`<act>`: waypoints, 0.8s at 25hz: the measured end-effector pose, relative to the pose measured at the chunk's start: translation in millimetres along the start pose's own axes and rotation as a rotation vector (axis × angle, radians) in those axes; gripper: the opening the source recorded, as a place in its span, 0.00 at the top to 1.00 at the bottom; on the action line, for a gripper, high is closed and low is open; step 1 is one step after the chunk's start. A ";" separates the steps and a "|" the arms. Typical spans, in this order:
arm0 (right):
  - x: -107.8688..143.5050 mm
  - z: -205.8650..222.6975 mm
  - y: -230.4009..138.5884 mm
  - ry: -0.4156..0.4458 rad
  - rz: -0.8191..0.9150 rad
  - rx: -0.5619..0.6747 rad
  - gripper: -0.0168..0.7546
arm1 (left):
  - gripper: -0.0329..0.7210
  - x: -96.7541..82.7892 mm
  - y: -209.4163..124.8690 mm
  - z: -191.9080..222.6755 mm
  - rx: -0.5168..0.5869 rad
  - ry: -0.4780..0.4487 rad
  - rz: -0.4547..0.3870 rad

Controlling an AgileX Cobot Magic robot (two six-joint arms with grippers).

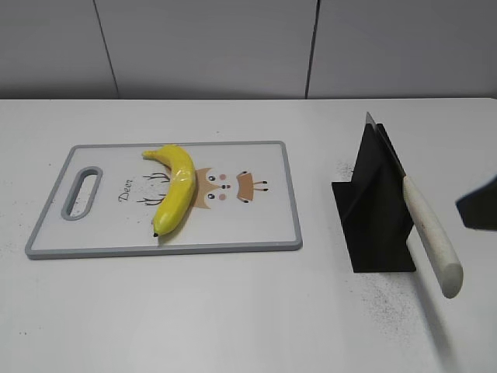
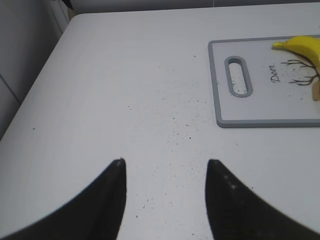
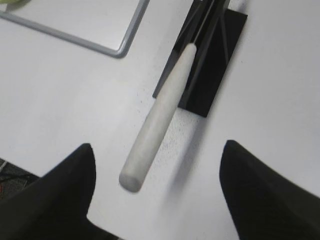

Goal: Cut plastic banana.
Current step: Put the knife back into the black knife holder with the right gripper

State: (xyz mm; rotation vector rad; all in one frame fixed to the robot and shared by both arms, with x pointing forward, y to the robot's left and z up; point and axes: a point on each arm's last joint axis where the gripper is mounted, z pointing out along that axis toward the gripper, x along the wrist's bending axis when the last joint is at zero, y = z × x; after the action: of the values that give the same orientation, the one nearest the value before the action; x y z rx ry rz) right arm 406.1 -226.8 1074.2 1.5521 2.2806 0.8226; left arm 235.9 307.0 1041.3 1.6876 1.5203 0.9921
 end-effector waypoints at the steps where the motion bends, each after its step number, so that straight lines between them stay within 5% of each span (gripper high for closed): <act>1: 0.8 -6.8 -10.1 0.001 -0.011 -0.003 0.22 | 0.32 0.0 0.0 0.0 0.000 0.000 0.000; 12: 2.5 -66.0 -96.3 -0.052 -0.093 -0.248 0.22 | 0.35 0.0 0.0 0.0 0.000 0.000 0.000; 20: 2.6 -77.6 -126.8 -0.066 -0.110 -0.284 0.22 | 0.35 0.0 0.0 0.0 0.000 0.000 0.000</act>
State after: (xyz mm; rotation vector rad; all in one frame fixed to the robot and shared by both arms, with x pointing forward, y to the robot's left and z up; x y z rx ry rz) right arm 268.6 -282.1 1062.8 1.2979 2.0752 0.9995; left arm 235.9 307.0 1041.3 1.6873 1.5201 0.9923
